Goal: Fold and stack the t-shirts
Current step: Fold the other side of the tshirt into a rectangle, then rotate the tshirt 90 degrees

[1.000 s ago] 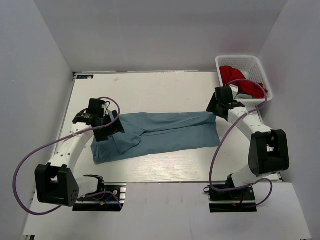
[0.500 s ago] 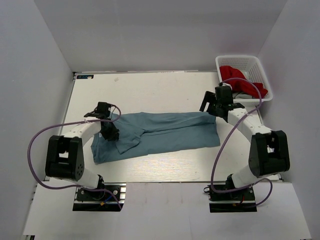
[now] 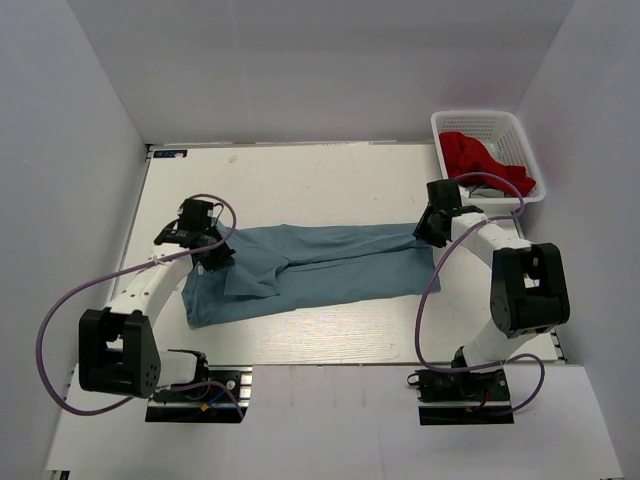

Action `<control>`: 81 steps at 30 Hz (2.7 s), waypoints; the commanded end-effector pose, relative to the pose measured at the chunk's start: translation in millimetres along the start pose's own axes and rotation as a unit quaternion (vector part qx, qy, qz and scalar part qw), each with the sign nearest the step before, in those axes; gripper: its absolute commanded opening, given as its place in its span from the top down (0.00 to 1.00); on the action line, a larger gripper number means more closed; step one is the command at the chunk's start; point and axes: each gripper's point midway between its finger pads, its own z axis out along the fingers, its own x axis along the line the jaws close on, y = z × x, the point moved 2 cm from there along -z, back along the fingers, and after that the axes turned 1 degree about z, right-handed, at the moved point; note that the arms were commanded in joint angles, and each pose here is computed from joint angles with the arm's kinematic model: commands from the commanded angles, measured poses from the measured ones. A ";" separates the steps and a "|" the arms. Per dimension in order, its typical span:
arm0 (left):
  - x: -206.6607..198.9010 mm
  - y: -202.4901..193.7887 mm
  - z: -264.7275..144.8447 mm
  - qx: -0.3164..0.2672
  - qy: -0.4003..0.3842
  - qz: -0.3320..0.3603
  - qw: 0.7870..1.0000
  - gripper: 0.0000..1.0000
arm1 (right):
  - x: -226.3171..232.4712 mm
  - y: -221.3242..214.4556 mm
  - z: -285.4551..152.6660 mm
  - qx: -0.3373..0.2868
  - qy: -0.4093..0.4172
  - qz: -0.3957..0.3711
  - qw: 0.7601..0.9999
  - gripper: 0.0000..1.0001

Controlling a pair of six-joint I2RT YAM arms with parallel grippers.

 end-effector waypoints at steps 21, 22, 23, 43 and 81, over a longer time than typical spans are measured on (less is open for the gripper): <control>-9.4 15.0 -38.2 -0.014 -0.004 -0.025 1.000 1.00 | 38.2 52.4 -31.5 -0.099 0.116 0.011 0.988 1.00; -5.1 7.0 -33.9 -0.002 0.000 -0.025 1.000 1.00 | 30.1 44.4 -28.4 -0.104 0.110 0.019 0.988 1.00; 0.9 -1.4 -31.9 0.008 0.008 -0.030 0.999 1.00 | 21.4 37.3 -26.4 -0.110 0.106 0.023 0.988 1.00; 19.3 33.7 -30.3 -0.048 0.073 -0.094 0.992 0.01 | 57.7 38.1 -91.4 -0.096 0.268 -0.062 0.957 0.10; -283.3 171.7 246.3 0.008 -0.421 -0.014 0.907 0.01 | 61.6 -251.6 -93.4 0.248 0.354 -0.327 0.840 0.10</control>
